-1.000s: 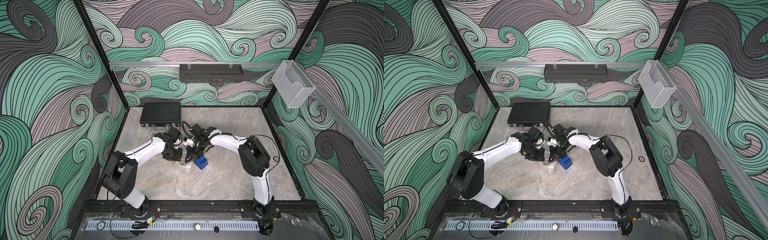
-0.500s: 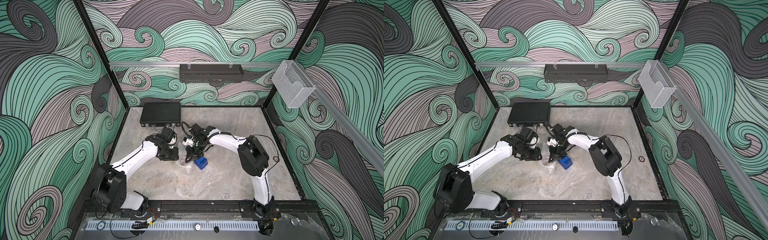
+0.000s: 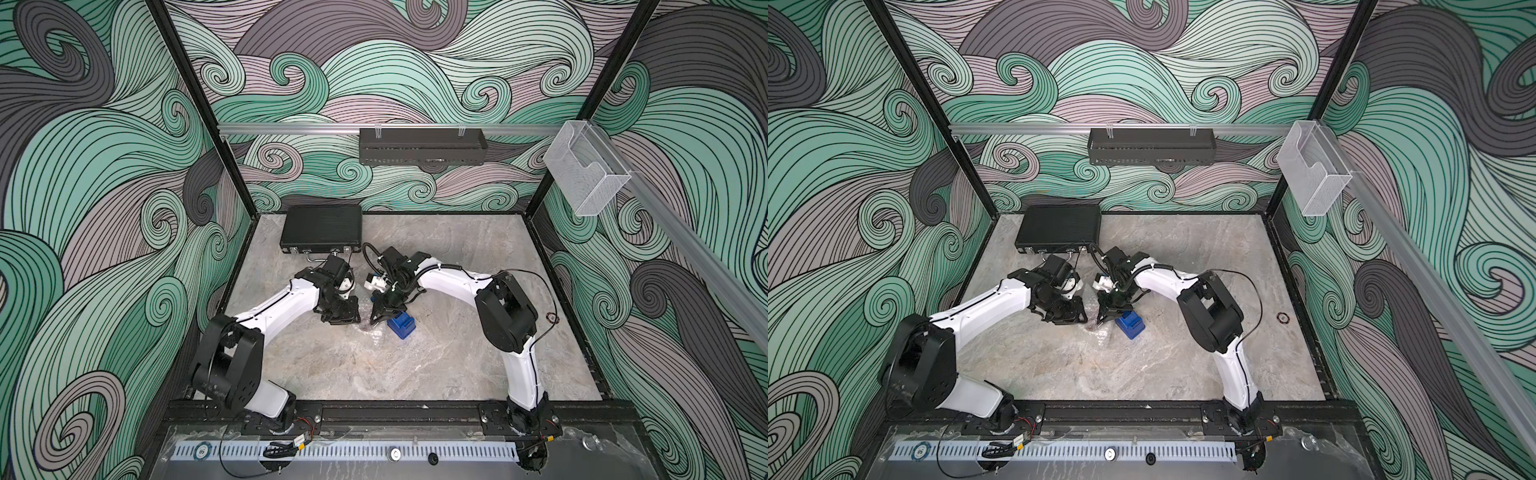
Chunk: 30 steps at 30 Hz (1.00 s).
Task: Wrap mugs in bubble wrap
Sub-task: Stick the tape on the bubble wrap.
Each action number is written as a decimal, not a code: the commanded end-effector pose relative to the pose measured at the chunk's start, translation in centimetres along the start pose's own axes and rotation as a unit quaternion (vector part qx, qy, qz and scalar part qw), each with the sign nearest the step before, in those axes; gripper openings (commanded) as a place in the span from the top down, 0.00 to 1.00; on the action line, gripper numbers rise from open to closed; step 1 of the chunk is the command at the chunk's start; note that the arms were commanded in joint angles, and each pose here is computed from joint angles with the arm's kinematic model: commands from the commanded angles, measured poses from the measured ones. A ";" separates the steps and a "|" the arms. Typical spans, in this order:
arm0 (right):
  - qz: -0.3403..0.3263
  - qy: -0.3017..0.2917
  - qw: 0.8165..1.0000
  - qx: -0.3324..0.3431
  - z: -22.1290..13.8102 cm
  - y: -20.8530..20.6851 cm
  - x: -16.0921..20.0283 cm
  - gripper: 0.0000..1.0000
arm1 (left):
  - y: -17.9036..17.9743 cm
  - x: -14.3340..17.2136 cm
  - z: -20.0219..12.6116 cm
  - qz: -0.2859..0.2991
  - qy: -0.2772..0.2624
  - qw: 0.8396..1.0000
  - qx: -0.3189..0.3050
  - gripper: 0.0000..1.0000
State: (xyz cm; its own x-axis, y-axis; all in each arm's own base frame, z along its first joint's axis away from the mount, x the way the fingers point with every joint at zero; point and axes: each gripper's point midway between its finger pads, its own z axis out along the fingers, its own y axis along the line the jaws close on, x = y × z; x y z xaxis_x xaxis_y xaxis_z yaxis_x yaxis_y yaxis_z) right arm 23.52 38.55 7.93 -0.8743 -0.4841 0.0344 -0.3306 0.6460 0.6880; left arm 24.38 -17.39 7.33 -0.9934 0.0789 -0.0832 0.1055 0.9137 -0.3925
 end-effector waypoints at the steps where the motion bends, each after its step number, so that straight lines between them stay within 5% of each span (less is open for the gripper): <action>1: 0.017 0.002 1.000 0.007 0.3 -0.9 0.0 1.00 | -0.6 0.1 0.3 -0.001 0.008 1.000 0.023 0.64; 9: 0.064 0.028 0.996 0.049 1.1 -3.7 1.1 1.00 | -0.3 1.2 -3.2 0.005 -0.002 1.000 0.026 0.61; 19: 0.066 0.025 0.996 0.049 0.9 -3.7 0.9 1.00 | -2.4 1.8 -4.5 0.027 0.029 0.995 0.097 0.36; 24: 0.064 0.025 0.997 0.047 0.9 -3.6 0.9 1.00 | -3.0 -0.2 -7.3 0.018 -0.050 0.988 0.144 0.14; 30: 0.060 0.026 0.997 0.043 0.9 -3.5 0.9 1.00 | -3.6 -2.8 -5.1 -0.012 -0.098 0.973 0.211 0.12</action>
State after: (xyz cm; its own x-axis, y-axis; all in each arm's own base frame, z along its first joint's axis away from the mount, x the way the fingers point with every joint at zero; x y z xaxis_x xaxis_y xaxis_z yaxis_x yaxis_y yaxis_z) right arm 23.78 38.00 7.37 -0.8908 -0.4465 0.0838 -0.2782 0.6820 0.6763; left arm 24.84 -17.44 13.98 -0.9760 -0.0122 -0.2173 0.1373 0.7399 -0.6585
